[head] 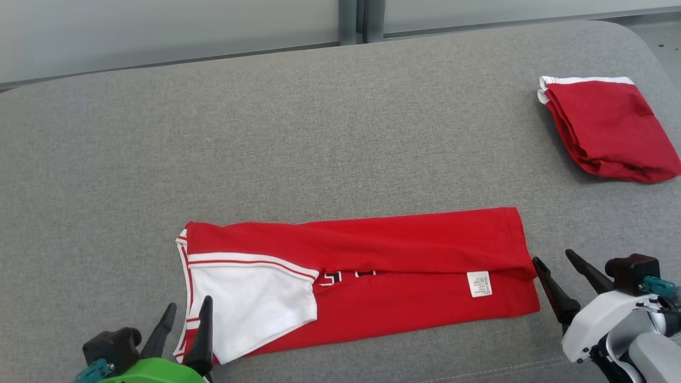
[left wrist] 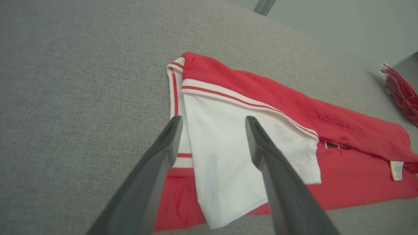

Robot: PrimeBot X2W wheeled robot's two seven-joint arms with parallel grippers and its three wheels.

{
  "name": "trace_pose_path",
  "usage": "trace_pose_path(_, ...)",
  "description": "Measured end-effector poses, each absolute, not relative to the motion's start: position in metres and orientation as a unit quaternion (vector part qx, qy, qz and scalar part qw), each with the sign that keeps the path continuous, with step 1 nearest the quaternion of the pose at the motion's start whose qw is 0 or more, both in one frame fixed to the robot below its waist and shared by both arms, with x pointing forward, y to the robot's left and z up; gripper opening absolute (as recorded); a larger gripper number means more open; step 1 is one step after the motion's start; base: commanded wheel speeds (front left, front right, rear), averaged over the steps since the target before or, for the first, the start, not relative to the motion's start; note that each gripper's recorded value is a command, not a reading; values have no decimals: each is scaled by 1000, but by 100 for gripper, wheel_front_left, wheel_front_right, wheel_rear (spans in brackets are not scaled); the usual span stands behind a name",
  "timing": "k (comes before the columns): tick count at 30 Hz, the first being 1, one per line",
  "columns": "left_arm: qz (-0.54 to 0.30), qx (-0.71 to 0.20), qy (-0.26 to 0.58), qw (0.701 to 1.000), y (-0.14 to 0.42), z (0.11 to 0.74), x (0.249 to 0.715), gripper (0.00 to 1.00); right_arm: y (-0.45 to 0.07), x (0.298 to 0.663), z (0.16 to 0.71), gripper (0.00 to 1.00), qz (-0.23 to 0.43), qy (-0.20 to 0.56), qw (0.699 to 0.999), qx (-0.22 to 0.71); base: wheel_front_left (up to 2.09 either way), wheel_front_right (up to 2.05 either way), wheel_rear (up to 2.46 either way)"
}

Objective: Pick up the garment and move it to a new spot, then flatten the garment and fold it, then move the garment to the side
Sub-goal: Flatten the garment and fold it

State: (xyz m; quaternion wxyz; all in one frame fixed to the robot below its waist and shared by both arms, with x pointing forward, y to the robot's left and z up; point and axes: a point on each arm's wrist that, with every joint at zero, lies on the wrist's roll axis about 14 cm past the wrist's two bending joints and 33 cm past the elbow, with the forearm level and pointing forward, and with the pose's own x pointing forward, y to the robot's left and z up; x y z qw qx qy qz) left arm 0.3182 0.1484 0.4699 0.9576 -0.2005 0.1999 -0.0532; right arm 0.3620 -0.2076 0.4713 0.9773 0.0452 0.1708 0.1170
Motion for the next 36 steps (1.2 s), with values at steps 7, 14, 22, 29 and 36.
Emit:
trace_pose_path(7,-42,-194,142,970,156,501,328,100,-227,346,477,100,85,159,982,54,0,0,0)
trace_pose_path(14,-60,-190,88,976,142,534,340,100,-244,348,500,100,59,131,988,52,0,0,0)
trace_pose_path(22,-60,-194,47,978,134,556,347,100,-230,360,514,100,63,128,987,69,0,0,0)
trace_pose_path(29,-45,-190,40,980,144,558,341,100,-210,370,494,100,74,174,979,81,0,0,0)
trace_pose_path(36,4,-179,27,983,176,560,335,100,-199,376,462,100,68,230,966,96,0,0,0)
